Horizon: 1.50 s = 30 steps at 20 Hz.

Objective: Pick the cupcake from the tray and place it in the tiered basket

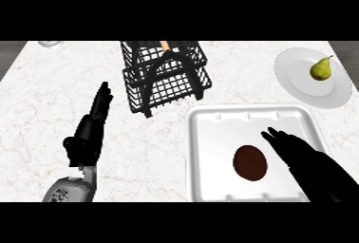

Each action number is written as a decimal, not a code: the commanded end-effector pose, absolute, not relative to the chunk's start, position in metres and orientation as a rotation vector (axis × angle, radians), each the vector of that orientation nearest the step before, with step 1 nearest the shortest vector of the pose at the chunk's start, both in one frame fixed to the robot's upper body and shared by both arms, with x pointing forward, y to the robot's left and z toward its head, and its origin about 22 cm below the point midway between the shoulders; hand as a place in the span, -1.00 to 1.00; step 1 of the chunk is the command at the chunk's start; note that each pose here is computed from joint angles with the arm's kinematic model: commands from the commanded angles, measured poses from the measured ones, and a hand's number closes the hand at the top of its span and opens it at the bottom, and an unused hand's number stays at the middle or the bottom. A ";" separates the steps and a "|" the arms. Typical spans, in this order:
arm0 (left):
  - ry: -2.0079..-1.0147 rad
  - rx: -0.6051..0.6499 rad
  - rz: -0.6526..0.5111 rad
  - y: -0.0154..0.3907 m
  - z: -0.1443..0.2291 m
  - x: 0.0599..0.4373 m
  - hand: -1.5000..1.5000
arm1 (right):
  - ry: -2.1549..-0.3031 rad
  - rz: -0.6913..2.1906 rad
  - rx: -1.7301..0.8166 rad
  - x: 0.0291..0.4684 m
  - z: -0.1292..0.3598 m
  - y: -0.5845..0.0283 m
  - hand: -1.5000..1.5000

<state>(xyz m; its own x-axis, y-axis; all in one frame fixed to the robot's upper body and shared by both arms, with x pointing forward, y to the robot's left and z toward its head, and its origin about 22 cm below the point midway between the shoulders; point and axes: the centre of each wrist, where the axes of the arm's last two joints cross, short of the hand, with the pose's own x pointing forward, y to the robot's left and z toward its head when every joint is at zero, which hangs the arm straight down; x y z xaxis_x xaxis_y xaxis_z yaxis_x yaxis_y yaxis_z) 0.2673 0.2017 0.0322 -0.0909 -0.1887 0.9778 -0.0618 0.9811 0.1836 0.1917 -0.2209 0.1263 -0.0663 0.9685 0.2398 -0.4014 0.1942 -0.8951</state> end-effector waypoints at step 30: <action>-1.668 0.200 -0.130 0.214 0.029 0.266 0.00 | -1.045 1.266 -0.630 0.232 0.071 -0.206 -1.00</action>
<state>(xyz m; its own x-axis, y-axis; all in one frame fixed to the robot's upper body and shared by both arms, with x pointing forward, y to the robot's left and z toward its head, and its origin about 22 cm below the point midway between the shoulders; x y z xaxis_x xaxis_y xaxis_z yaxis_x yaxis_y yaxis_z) 0.2693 0.2040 0.0288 -0.0911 -0.1911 0.9773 -0.0649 0.9805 0.1857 0.2197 -0.2023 0.0766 -0.0431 0.9624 0.2683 -0.4617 0.2190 -0.8596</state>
